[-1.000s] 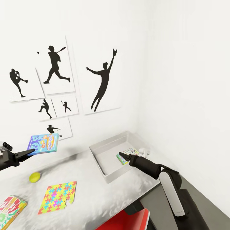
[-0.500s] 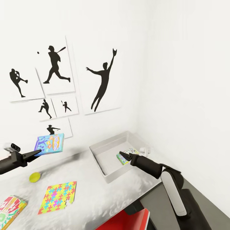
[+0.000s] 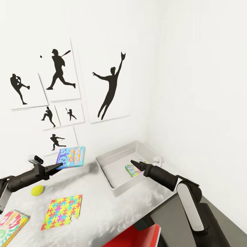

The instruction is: Put all the toys in the child's room - the three board games (two on the bed and one on the table), the two jigsaw puzzles on the table, and the tennis ball on the table - inside the toy box on the table in the child's room.

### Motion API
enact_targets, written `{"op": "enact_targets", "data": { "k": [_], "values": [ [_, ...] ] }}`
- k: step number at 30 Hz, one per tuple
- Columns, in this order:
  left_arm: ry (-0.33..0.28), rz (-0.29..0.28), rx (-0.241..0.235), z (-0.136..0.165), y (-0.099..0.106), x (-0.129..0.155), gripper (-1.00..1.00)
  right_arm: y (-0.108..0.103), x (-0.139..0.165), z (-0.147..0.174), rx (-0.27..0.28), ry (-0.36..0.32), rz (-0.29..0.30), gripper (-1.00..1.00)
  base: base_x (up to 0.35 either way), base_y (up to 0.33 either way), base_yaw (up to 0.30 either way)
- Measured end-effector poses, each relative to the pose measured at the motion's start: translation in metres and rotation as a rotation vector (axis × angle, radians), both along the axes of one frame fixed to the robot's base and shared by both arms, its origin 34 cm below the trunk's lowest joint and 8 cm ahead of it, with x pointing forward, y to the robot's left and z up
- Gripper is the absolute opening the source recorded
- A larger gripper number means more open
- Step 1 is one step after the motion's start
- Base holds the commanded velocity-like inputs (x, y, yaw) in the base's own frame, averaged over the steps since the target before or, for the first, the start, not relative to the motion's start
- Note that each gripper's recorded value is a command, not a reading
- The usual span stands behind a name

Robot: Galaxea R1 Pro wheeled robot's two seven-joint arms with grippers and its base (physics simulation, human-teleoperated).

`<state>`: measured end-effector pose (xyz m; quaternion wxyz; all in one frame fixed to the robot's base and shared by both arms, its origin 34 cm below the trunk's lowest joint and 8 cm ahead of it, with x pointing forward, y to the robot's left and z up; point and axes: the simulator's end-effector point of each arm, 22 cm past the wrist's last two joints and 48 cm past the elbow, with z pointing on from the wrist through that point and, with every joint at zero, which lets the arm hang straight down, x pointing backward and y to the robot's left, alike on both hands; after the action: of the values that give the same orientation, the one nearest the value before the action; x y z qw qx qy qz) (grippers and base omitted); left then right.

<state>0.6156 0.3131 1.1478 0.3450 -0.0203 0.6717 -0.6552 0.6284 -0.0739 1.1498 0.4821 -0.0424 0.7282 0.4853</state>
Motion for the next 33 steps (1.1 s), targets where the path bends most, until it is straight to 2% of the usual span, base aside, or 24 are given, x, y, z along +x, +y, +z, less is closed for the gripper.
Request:
{"op": "enact_targets", "data": {
  "k": [4,7,13,17,28,30,33],
  "values": [
    [-0.008,-0.034,-0.038,0.002,-0.026,0.004,-1.0,0.0,0.0,0.0,0.001,-0.001,0.0,1.0,0.0,0.0,0.0],
    [-0.039,-0.041,-0.038,0.017,-0.04,0.018,-1.0,-0.001,0.0,0.0,0.002,-0.001,0.0,1.0,0.0,0.0,0.0],
    [-0.046,-0.079,0.03,0.024,-0.083,0.044,-1.0,-0.001,0.0,0.0,0.002,-0.001,0.0,1.0,0.0,0.0,0.0],
    [-0.047,-0.082,0.059,0.032,-0.112,0.066,-1.0,-0.001,0.0,0.0,0.001,-0.001,0.0,1.0,0.0,0.0,0.0],
    [0.074,-0.062,0.125,0.008,-0.171,0.103,-1.0,-0.016,0.004,-0.002,-0.01,0.001,-0.022,1.0,0.0,0.0,0.0],
    [0.109,-0.058,0.152,-0.005,-0.183,0.107,-1.0,-0.021,0.005,-0.002,-0.009,0.001,-0.032,1.0,0.0,0.0,0.0],
    [0.195,-0.033,0.238,-0.039,-0.202,0.113,-1.0,-0.031,0.009,-0.002,-0.004,0.002,-0.055,1.0,0.0,0.0,0.0]
  ]
}}
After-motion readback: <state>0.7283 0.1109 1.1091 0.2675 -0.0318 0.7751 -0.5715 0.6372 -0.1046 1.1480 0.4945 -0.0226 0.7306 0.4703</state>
